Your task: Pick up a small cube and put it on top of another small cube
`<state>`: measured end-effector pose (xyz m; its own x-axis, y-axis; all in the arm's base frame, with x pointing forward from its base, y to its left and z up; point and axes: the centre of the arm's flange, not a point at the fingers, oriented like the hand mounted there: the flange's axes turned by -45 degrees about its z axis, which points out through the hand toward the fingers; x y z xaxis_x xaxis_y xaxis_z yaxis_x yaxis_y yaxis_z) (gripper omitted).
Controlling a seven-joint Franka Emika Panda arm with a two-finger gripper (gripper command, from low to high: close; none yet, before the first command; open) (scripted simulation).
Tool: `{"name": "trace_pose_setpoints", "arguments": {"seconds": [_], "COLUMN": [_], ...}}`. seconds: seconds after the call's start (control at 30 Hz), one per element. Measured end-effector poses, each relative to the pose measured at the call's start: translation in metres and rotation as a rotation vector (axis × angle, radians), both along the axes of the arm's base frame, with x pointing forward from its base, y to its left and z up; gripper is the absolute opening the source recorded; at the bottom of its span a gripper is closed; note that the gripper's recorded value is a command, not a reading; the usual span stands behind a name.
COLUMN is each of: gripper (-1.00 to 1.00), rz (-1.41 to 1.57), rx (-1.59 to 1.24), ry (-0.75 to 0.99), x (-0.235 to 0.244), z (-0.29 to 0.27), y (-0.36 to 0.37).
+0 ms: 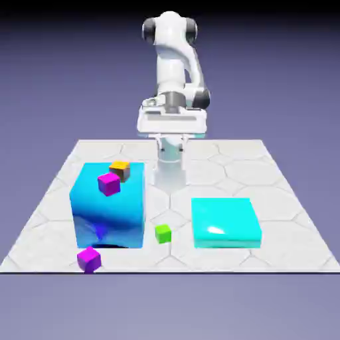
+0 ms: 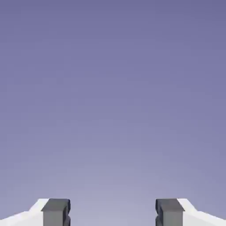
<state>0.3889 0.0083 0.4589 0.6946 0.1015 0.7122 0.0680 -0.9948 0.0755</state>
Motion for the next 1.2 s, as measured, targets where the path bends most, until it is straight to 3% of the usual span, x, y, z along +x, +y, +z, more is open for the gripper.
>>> {"name": "trace_pose_setpoints", "arguments": {"seconds": [0.57,1.2], "gripper": [0.00,0.00], "rz": [0.359,0.855], "rx": [-0.611,-1.128], "ry": [0.107,0.481], "x": [0.003,0.007], "z": [-0.032,-0.148], "y": [0.046,0.062]}}
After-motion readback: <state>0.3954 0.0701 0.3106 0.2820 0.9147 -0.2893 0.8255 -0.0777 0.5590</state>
